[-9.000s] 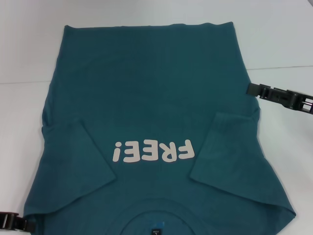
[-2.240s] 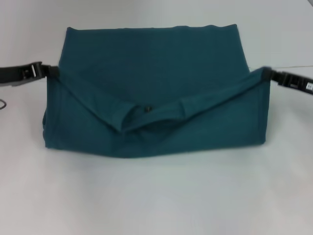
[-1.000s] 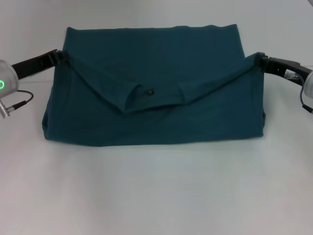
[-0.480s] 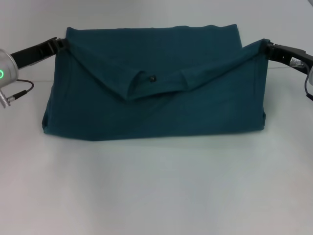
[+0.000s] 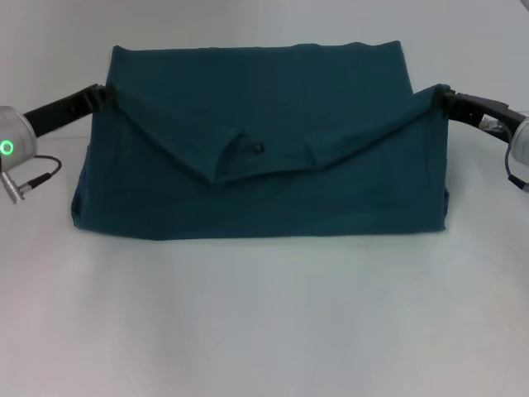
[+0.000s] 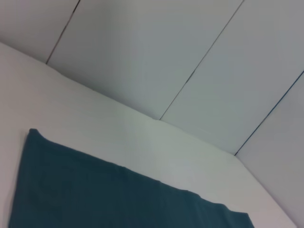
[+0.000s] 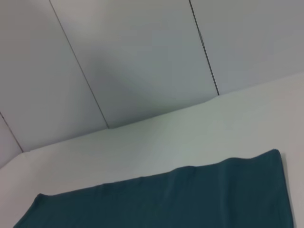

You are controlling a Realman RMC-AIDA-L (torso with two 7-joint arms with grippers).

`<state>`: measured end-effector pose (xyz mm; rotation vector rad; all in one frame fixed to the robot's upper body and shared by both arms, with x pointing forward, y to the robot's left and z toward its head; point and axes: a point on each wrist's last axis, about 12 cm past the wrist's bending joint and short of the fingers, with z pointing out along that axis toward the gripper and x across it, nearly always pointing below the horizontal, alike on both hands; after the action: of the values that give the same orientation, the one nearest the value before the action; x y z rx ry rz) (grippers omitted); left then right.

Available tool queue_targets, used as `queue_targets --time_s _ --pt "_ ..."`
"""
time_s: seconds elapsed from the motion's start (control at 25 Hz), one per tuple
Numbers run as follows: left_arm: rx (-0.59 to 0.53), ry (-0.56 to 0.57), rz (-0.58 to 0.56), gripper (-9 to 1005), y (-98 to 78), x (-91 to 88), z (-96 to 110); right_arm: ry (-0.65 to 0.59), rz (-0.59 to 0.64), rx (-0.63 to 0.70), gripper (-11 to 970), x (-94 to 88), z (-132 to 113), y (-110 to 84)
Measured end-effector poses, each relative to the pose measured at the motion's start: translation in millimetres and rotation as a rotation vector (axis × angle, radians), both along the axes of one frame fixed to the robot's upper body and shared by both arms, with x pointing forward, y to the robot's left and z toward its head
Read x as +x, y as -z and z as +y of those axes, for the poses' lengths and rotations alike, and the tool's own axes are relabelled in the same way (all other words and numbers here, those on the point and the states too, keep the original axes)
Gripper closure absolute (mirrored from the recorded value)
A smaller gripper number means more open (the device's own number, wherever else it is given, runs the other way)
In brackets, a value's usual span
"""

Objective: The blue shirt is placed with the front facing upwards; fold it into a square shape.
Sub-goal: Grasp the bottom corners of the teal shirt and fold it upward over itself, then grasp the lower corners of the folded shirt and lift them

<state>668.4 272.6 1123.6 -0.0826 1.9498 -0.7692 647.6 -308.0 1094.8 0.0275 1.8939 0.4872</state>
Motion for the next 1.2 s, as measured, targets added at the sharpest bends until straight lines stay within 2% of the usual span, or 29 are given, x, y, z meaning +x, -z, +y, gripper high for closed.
queue_targets --time_s 0.6,0.76,1.08,1.2 --pt "0.0 -0.016 0.003 976 10.4 -6.0 -4 0.008 0.034 0.001 903 -0.7 11 10.6" --pt "0.007 -0.028 0.006 905 15.8 -9.3 -6 -0.002 0.06 -0.044 902 0.2 16 14.9" --pt "0.015 -0.062 0.015 737 20.3 -11.4 -1 0.005 0.067 -0.067 683 -0.5 14 16.5" --pt "0.007 -0.081 0.011 671 20.8 -12.8 4 0.008 0.065 -0.07 543 -0.9 12 16.3"
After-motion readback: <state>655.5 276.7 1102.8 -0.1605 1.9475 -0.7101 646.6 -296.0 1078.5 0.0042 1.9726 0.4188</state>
